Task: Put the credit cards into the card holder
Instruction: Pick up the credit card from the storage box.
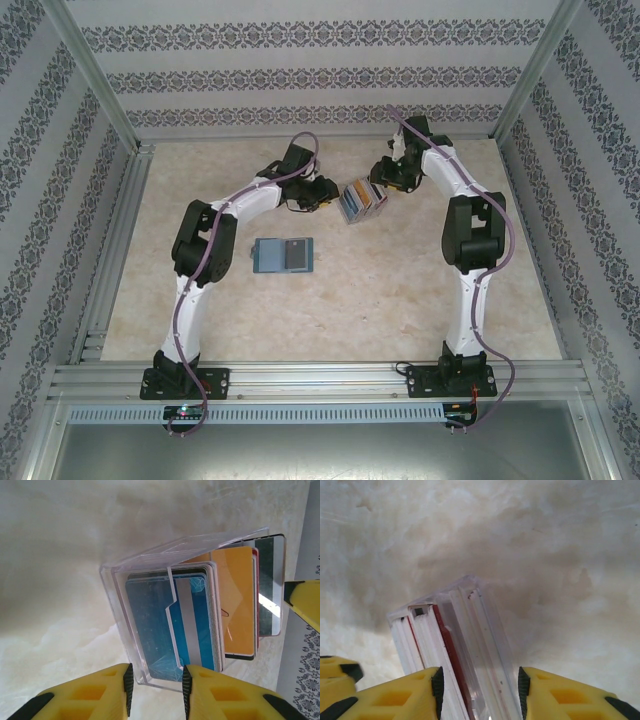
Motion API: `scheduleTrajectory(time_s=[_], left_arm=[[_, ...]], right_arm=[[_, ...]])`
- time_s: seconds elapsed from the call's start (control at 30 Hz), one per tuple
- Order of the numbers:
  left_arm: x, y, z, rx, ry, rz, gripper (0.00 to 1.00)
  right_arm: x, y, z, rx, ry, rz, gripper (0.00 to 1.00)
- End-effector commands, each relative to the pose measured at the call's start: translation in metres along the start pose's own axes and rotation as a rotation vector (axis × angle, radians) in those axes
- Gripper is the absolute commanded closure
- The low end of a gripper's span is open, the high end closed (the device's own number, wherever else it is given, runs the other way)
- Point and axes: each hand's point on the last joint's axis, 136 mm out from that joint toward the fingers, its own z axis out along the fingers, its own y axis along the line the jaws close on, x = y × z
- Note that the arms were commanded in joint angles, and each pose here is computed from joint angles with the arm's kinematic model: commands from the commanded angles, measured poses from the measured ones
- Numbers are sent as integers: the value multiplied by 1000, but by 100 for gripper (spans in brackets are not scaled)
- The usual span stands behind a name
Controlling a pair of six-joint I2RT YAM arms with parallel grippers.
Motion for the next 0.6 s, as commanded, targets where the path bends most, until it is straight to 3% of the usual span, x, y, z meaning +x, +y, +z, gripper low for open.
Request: scheduleTrajectory(time_s=[0.0,0.33,0.57], left_arm=[[8,-10,7,20,33,-4,65],[15,-13,21,30,63,-10,65],[21,-15,24,29,78,-3,65]], right_arm=[[1,6,0,-37,20,-5,54],[10,27,5,-114,57,-6,55],[18,17,15,-27,82,-35,55]])
